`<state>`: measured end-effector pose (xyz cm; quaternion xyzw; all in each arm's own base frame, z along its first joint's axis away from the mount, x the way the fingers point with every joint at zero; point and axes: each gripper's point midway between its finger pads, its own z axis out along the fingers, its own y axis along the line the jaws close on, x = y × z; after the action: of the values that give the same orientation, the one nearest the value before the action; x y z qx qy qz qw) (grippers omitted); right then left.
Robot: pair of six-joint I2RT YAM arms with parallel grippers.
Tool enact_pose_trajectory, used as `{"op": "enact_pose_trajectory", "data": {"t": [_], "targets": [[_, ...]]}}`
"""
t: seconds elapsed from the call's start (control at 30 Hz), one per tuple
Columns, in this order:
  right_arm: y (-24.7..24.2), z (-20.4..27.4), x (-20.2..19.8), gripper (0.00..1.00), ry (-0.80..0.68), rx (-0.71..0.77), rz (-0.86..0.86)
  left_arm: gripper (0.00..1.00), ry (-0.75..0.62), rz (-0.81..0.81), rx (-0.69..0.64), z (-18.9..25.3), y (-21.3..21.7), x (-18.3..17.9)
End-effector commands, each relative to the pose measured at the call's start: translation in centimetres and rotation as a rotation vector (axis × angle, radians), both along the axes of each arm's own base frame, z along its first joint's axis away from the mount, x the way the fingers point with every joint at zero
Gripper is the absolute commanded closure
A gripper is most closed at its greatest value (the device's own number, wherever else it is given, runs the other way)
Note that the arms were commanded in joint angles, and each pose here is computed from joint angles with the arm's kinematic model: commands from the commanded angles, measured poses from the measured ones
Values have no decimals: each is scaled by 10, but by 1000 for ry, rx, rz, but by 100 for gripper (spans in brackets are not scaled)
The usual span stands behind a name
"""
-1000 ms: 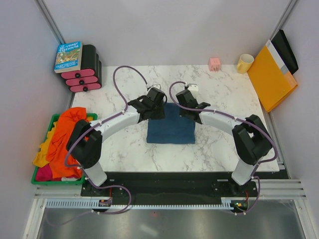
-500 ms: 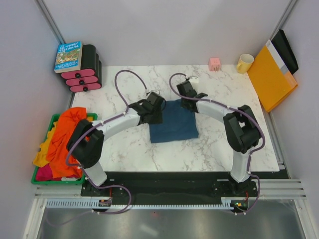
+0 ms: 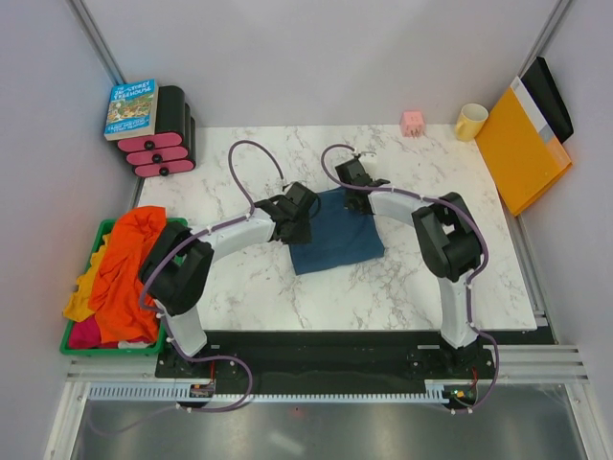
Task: Fold and stack the t-shirts
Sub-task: Smooth out wrinkles on the folded tshirt
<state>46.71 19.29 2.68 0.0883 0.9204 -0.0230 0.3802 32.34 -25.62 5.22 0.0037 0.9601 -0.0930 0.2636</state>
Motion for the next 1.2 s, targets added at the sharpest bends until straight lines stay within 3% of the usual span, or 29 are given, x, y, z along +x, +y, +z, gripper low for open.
{"op": "enact_pose_trajectory", "data": {"t": [0.0,0.03,0.17,0.23,0.4,0.63,0.9,1.07,1.17], "targets": [[-13,-26,-26,100,81,-20,-5,64,-70,9,7,17,2,18],[-11,-14,-22,100,38,8,-5,64,-84,16,11,20,3,20],[-8,62,-30,82,-104,113,-8,62,-137,20,9,38,6,25],[-6,69,-44,76,-110,126,5,62,-150,21,0,40,6,26],[-12,62,-84,76,-72,101,31,63,-121,23,-15,30,2,20],[0,20,-141,95,33,87,95,64,-41,25,-10,-4,5,-11],[9,3,-173,97,78,89,132,65,-18,40,-13,-12,10,-33],[10,19,-167,89,32,71,123,65,-51,49,-12,-1,13,-35],[7,72,-144,73,-105,50,117,63,-115,58,-34,27,14,-27]]}}
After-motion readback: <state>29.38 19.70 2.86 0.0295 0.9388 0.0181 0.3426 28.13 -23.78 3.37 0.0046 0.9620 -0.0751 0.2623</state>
